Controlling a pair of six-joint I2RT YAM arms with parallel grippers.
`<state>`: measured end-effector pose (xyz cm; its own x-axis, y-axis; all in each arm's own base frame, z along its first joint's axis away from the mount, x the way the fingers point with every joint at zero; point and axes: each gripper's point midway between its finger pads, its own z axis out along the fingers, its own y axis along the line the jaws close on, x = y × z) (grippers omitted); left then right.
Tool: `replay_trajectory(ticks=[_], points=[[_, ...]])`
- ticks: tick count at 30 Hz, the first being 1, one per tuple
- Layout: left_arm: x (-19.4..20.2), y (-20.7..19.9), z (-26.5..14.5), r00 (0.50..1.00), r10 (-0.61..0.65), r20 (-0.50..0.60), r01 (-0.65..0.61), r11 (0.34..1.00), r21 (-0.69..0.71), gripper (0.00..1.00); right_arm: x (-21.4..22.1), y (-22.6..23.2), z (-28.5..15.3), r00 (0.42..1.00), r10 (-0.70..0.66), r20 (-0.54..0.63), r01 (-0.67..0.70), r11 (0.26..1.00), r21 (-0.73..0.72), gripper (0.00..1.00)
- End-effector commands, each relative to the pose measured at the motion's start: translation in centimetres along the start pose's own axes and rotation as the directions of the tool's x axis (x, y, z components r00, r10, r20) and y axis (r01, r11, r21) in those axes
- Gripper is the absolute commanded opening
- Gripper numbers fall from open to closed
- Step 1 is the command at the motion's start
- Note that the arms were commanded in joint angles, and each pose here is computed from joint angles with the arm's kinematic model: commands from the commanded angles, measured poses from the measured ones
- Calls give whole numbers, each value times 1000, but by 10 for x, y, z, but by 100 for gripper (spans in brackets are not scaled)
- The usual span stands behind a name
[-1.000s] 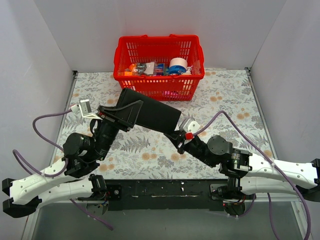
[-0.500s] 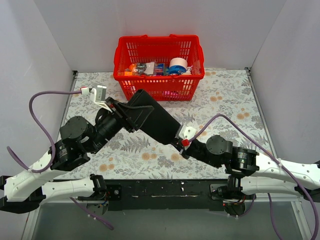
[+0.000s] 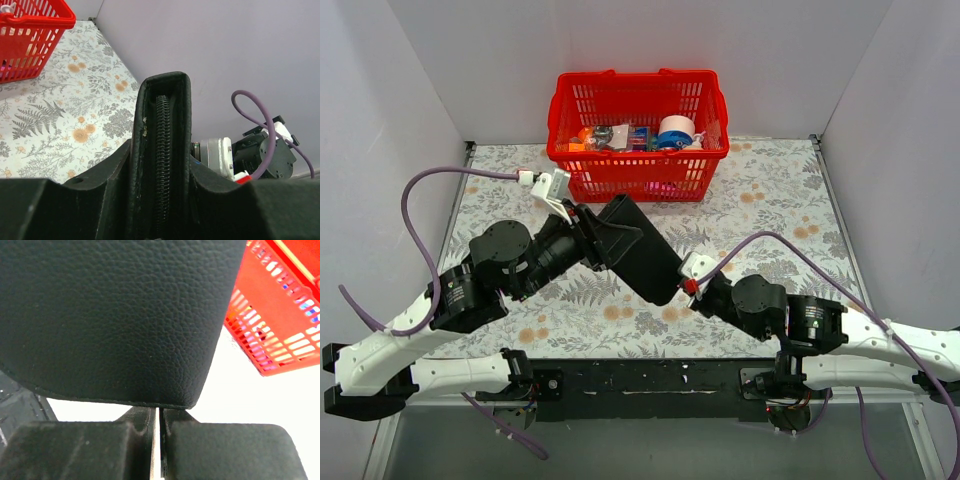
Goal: Sort the hair-cutting tools
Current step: Zip the hairdressing tool bag.
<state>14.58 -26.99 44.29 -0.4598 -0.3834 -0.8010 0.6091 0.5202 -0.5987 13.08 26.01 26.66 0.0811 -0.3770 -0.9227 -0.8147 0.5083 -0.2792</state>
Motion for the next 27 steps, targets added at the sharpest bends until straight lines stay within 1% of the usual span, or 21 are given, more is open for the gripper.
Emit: replay_trajectory(ticks=[1, 3, 6, 9, 11, 15, 17, 18, 19, 20, 22, 23, 24, 25, 26, 27], points=[[6, -18, -19, 995, -75, -62, 81, 992, 98, 0, -3, -45, -16, 1000, 1, -16, 3, 977, 214, 1], [14, -17, -21, 993, -83, -86, 91, 990, 103, 0, -2, -53, -19, 1000, 8, -19, -2, 967, 256, 1], [23, -13, -22, 990, -87, -111, 98, 991, 96, 0, 1, -73, -29, 1000, 24, -20, -15, 929, 369, 1], [30, -10, -22, 987, -97, -127, 110, 989, 95, 0, 0, -84, -37, 999, 52, -2, -46, 902, 429, 1], [33, -9, -21, 986, -105, -129, 117, 989, 93, 0, -2, -86, -40, 998, 69, 16, -69, 899, 433, 1], [32, -7, -19, 988, -108, -111, 118, 989, 89, 0, -5, -80, -38, 996, 82, 36, -90, 916, 391, 1], [32, 0, -15, 990, -114, -89, 119, 991, 59, 0, -8, -71, -36, 996, 84, 43, -93, 937, 338, 14], [29, 2, -14, 991, -120, -67, 123, 991, 55, 0, -9, -67, -35, 995, 91, 45, -100, 944, 313, 25], [24, 4, -16, 991, -129, -36, 131, 990, 51, 0, -13, -53, -32, 995, 86, 53, -96, 969, 226, 43], [25, 16, -13, 992, -130, -5, 130, 991, 10, 0, -13, -45, -32, 996, 79, 46, -86, 981, 177, 50], [21, 23, -11, 990, -133, 39, 134, 991, -21, 0, -16, -25, -32, 995, 88, 44, -91, 994, 58, 63], [22, 28, -7, 991, -128, 48, 130, 991, -41, 0, -11, -22, -34, 996, 88, 16, -89, 995, 40, 65], [22, 34, -3, 991, -115, 68, 120, 990, -68, 0, -14, -22, -37, 994, 104, 15, -105, 994, 31, 67], [25, 39, 1, 992, -103, 69, 109, 990, -90, 0, -14, -21, -38, 990, 140, 11, -140, 990, 31, 70], [34, 45, 11, 995, -84, 53, 90, 988, -125, 0, -15, -22, -40, 987, 158, 8, -158, 987, 35, 77], [32, 51, 16, 994, -74, 76, 85, 984, -157, 0, -11, -23, -43, 985, 171, -16, -170, 985, 41, 80]])
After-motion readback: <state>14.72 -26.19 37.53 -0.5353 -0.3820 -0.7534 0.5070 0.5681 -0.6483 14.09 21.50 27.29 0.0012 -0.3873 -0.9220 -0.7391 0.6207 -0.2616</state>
